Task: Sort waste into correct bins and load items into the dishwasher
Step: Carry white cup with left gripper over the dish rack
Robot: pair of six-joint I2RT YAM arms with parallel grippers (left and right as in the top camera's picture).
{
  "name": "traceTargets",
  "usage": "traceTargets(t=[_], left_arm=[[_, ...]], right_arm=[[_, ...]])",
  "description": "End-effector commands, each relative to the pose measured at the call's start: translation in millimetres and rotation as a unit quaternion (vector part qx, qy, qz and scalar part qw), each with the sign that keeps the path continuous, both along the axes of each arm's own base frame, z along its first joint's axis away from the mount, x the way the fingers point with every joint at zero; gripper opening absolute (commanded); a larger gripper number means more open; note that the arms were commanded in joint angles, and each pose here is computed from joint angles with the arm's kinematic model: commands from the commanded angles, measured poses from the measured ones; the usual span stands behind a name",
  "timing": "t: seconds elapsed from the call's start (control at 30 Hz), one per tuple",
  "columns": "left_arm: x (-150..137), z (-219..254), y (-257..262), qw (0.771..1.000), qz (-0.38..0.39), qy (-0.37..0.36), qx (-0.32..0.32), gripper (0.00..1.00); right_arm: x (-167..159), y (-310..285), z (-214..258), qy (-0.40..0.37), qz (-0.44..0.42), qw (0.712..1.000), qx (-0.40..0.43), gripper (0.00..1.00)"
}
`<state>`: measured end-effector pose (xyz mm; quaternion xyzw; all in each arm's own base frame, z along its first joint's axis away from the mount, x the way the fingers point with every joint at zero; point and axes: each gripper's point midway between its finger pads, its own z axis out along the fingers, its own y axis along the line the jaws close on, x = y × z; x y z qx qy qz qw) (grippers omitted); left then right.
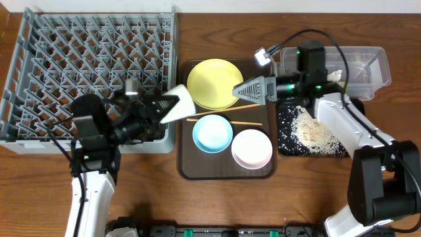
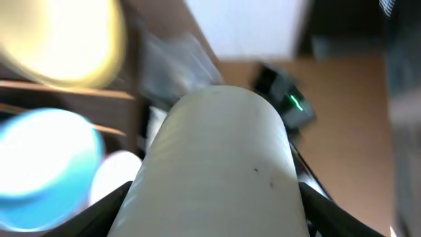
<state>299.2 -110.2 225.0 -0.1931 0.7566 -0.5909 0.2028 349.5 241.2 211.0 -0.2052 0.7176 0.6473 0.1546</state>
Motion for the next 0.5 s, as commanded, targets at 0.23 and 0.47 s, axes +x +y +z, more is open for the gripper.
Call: traceTargets(t=[0.23, 0.47], left_arm=[[33.5, -13.0, 88.7, 0.95, 0.2, 0.042, 0.237, 0.3], [4.9, 32.5, 129.0, 0.881, 0.209, 0.089, 0.415, 0.36]], right_arm=[[2.5, 0.7, -0.1, 0.006, -0.007, 1.0, -0.005, 0.99], [10.6, 0.8, -11.8, 0.016, -0.038, 0.999, -0.034, 0.99]])
